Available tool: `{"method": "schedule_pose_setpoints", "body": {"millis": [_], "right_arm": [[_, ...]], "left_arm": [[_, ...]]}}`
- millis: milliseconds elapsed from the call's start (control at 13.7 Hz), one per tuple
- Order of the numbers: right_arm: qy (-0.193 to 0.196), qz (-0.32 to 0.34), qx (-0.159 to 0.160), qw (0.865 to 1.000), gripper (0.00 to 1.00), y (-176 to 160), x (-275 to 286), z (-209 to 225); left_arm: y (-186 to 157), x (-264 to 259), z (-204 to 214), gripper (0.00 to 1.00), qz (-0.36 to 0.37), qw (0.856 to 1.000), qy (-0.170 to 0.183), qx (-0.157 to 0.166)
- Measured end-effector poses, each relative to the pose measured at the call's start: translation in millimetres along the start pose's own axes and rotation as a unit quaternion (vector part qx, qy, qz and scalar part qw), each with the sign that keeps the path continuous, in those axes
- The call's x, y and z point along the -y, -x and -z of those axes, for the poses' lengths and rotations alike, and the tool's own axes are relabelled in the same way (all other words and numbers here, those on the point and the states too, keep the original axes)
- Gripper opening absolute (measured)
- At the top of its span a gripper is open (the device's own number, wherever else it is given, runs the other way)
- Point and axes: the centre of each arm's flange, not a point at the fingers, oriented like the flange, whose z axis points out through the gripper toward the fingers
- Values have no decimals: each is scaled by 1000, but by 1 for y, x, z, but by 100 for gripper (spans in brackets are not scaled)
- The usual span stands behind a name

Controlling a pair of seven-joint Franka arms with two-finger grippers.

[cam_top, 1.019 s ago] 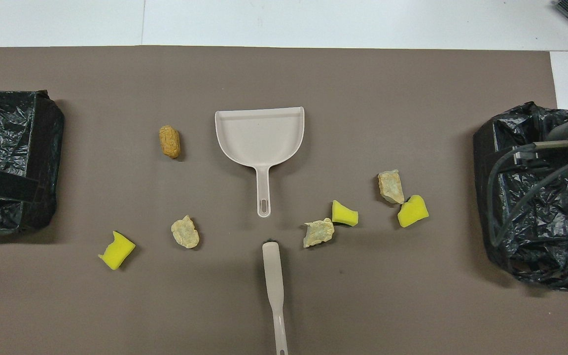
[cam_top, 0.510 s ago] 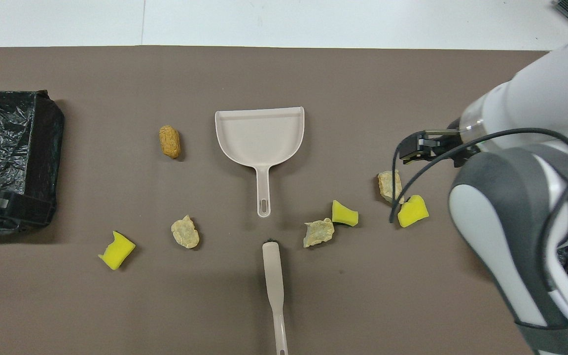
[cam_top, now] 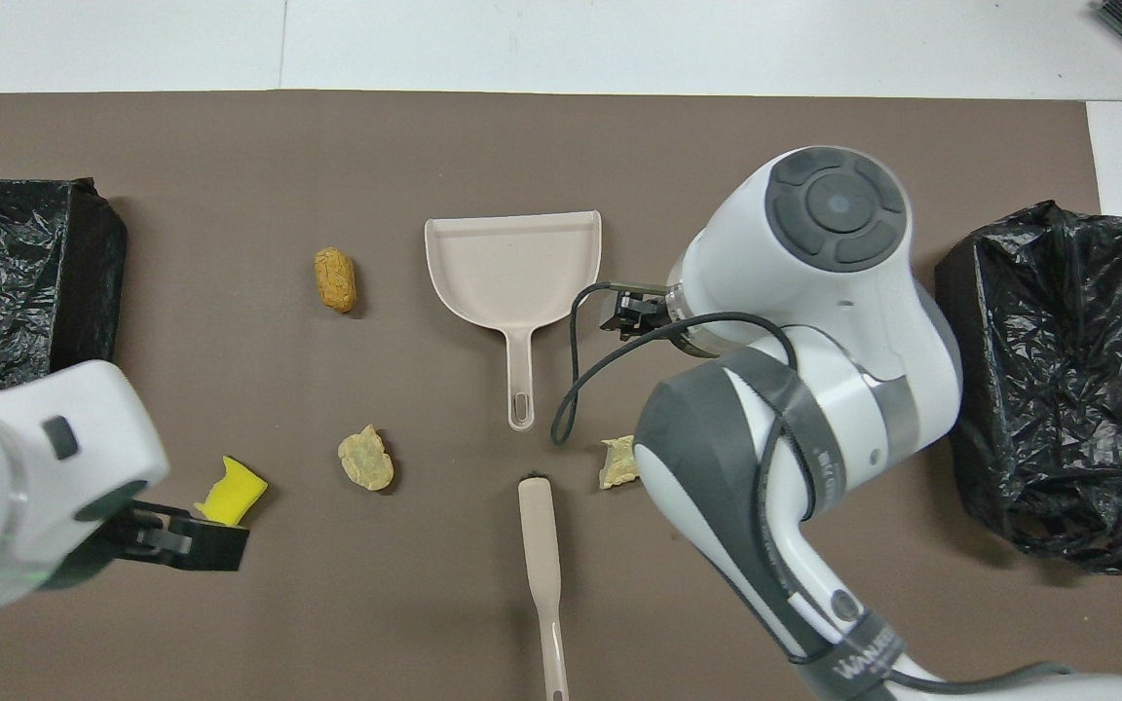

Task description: Sweep and dump trash in bin

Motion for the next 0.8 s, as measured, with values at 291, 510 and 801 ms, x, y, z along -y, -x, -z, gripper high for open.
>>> {"method": "schedule_pose_setpoints", "body": {"millis": [291, 510, 801], "right_arm": [[-5, -6, 3, 1000, 100, 5, 37, -33], [-10, 10, 4, 1000, 100, 9, 61, -61], [0, 44, 10, 999, 100, 25, 101, -102]], "left_arm": [[19, -67, -61, 100, 29, 999, 37, 12], [28, -109, -97, 100, 45, 998, 39, 12], [41, -149, -137, 100, 69, 996, 49, 4]]}}
